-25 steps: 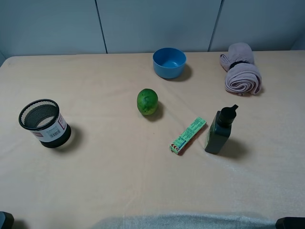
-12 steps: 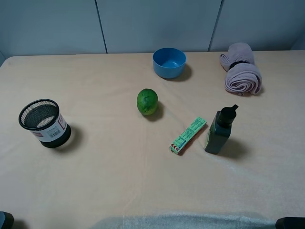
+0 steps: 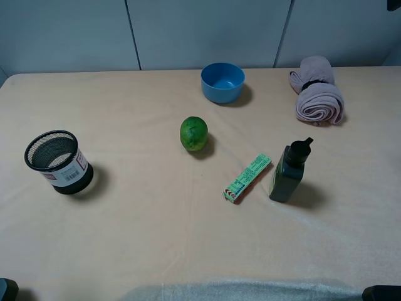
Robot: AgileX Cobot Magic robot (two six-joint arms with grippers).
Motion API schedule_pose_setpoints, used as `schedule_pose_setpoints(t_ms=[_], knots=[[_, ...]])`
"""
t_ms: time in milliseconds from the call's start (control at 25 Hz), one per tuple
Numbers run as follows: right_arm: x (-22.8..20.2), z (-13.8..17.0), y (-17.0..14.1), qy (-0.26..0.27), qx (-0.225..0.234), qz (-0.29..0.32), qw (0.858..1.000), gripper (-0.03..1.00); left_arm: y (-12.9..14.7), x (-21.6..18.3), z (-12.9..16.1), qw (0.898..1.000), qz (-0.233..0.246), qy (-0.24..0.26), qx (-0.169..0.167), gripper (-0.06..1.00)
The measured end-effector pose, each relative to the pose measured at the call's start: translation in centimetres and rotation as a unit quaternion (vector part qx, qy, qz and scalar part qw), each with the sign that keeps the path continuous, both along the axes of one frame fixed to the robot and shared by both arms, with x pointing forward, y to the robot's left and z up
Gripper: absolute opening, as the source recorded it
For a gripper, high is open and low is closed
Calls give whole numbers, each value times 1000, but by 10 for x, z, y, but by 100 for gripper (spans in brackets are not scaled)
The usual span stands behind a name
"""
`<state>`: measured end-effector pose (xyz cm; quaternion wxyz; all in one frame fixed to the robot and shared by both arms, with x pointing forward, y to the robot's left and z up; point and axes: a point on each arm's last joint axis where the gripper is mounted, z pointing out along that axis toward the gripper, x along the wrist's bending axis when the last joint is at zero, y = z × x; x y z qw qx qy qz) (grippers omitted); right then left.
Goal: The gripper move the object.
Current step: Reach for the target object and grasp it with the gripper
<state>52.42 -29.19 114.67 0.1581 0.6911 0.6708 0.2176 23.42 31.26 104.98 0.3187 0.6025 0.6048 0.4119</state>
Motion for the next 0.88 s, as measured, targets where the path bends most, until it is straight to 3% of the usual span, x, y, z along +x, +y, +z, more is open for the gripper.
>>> schedule_pose_setpoints(t_ms=[400,880], knots=[[64,-44,3,59,7,20,998,69,0,0,0,1000,0,0,0,94],[120,-95,4,77,9,29,997,69,0,0,0,1000,0,0,0,94]])
